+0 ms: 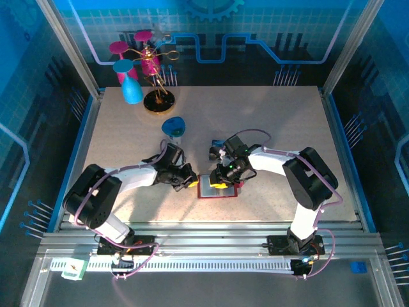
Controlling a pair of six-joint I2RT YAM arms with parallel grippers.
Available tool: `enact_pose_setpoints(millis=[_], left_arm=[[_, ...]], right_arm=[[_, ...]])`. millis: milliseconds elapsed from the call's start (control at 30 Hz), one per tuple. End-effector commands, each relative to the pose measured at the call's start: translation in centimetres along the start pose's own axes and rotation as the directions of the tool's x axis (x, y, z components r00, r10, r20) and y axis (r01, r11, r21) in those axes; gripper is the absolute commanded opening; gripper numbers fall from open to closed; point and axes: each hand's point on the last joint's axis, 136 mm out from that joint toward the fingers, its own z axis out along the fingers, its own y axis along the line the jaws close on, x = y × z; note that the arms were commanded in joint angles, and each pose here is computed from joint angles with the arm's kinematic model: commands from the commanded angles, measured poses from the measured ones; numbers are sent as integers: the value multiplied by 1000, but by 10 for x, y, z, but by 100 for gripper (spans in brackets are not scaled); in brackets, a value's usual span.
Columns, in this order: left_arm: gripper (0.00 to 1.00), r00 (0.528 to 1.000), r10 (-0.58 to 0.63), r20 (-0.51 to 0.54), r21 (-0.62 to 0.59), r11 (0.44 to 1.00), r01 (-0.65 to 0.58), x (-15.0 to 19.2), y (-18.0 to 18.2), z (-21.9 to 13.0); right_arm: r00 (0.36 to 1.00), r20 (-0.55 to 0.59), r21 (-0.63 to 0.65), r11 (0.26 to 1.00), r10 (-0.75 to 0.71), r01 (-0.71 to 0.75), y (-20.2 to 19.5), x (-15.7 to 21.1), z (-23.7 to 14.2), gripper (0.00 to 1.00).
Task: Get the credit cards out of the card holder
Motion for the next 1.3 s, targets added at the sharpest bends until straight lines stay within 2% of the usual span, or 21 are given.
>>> enact_pose_setpoints(millis=[0,433,600,900,1267], left_arm=[[0,999,-10,-46,12,1000,10,9,2,9],[0,995,-31,-99,-45,999,27,16,18,18],[0,993,-34,-109,-101,995,23,18,29,18],[0,993,-39,-114,-132,991,24,19,37,20],[0,994,-35,-103,-161,987,18,16,45,16]], right_arm=[[1000,9,-23,1000,4,-4,7,-8,-2,30],[1000,-11,-59,998,-2,1,13,-14,10,31],[1000,-22,-30,1000,7,-8,5,-13,14,32],[1000,-9,26,1000,17,-17,-11,-8,5,32],[999,2,-9,999,36,-36,-14,-5,5,32]])
